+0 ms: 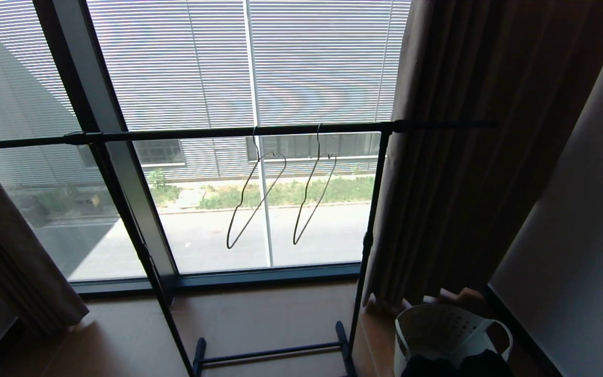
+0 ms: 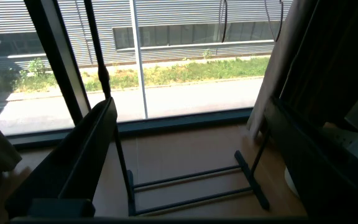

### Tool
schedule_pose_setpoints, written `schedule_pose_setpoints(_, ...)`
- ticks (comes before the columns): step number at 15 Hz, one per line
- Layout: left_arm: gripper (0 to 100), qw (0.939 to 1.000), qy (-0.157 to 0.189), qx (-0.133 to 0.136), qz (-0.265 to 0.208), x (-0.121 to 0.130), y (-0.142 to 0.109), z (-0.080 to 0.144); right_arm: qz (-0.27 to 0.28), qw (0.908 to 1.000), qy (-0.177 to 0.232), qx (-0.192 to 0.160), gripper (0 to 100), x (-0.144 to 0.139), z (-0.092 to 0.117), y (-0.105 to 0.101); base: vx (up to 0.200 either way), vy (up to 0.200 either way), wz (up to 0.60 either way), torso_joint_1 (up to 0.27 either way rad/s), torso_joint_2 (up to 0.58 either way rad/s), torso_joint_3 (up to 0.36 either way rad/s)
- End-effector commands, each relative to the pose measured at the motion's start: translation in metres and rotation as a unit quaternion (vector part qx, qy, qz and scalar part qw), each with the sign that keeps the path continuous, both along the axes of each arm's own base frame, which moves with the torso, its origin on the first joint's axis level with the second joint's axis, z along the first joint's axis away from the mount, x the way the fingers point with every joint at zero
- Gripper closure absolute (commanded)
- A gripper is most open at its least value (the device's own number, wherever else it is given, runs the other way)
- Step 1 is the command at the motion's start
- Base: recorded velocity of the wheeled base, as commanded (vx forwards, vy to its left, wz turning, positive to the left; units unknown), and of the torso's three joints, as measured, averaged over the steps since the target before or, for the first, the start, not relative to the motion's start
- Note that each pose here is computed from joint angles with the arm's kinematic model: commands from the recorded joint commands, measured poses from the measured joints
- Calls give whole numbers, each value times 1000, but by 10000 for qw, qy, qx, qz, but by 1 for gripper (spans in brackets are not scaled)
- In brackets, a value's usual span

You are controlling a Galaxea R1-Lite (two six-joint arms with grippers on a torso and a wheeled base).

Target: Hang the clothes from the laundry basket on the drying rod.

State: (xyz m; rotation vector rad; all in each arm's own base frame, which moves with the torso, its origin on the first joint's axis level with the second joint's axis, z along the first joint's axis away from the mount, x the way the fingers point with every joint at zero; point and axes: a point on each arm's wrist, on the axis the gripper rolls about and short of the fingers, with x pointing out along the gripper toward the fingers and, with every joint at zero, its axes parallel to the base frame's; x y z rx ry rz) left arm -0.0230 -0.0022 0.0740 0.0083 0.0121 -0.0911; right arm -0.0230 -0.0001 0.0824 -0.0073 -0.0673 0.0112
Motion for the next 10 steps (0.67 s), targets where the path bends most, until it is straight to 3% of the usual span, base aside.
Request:
schedule_pose_setpoints(1, 0, 10000, 6, 1, 3, 0, 0, 0, 4, 10000, 6, -1, 0, 0, 0, 0, 0, 0, 0, 0, 0, 0)
schedule_pose_setpoints(10, 0, 10000, 6, 1, 3, 0, 0, 0, 4, 10000, 6, 6, 0, 0, 0, 0, 0, 0, 0, 0, 0, 0)
